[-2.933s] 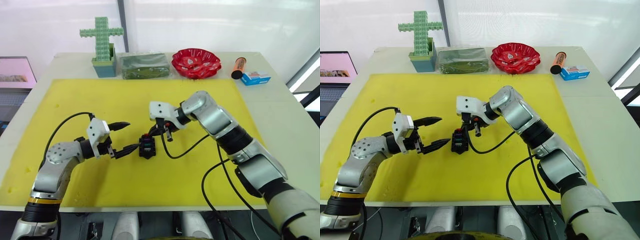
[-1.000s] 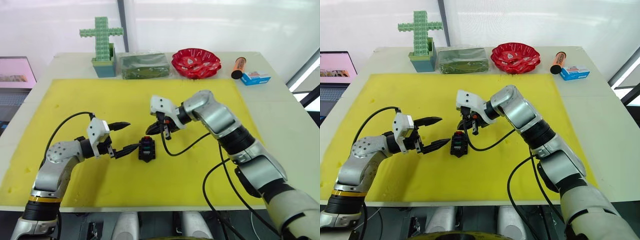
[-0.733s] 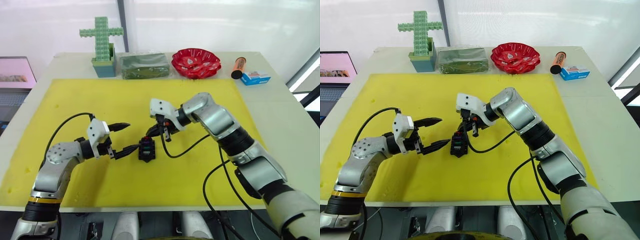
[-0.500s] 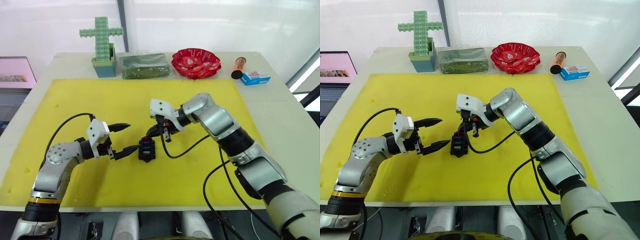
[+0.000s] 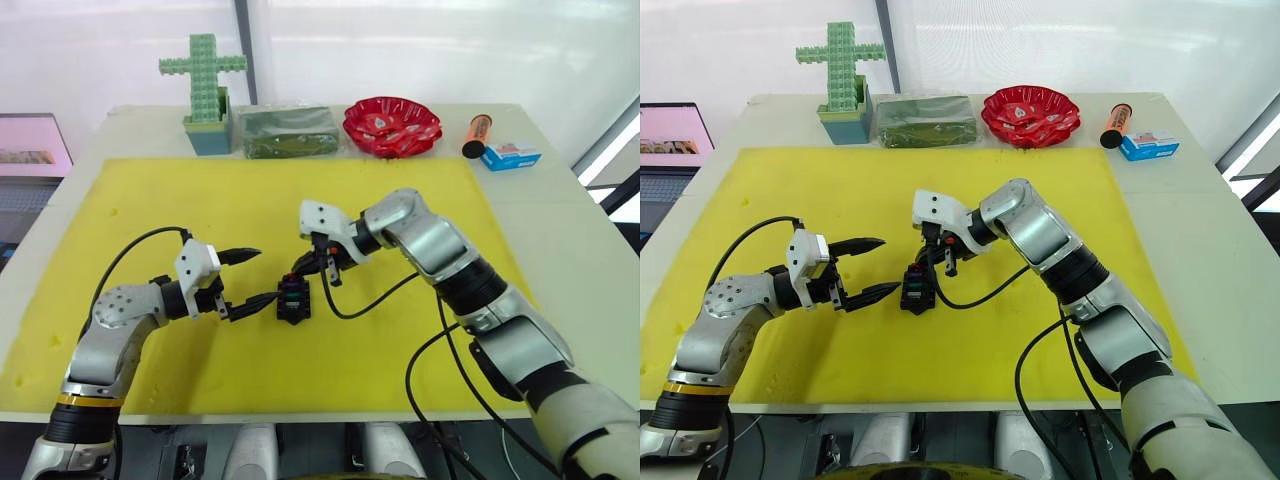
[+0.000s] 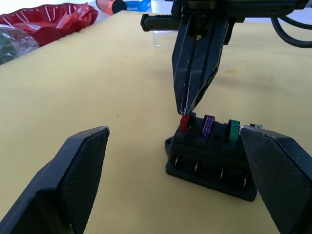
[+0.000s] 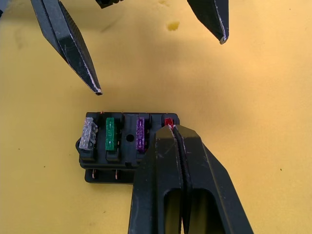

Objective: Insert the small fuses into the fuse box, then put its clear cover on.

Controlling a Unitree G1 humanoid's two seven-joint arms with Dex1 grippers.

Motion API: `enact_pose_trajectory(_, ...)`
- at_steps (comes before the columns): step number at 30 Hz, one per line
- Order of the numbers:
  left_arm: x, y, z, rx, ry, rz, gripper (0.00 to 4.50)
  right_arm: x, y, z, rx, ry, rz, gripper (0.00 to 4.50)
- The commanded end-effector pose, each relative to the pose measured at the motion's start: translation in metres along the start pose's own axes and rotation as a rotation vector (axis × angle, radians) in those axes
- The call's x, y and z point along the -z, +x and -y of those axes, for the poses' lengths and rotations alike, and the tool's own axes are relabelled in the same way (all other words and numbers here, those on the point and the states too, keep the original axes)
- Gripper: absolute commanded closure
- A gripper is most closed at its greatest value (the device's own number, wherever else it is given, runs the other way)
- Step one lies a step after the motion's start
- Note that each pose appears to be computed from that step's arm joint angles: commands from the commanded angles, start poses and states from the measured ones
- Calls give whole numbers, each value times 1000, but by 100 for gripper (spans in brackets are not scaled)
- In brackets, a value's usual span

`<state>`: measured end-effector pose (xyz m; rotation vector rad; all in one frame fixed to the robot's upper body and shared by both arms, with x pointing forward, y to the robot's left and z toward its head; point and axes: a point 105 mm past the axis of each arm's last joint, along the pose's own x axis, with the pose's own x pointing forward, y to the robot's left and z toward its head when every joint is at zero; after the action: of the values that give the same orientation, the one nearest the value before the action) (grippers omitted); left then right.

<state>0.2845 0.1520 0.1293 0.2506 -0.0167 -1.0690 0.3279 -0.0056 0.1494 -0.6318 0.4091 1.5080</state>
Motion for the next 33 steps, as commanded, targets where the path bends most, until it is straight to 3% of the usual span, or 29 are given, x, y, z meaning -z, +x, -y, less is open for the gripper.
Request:
enact_pose_trajectory(1, -7, 1, 2, 14, 37, 14, 0, 6, 7, -5, -19, -2, -28, 448)
enact_pose_trajectory(33, -3, 0, 6, 36, 46, 7, 0, 21, 14, 2, 8, 158, -47, 448)
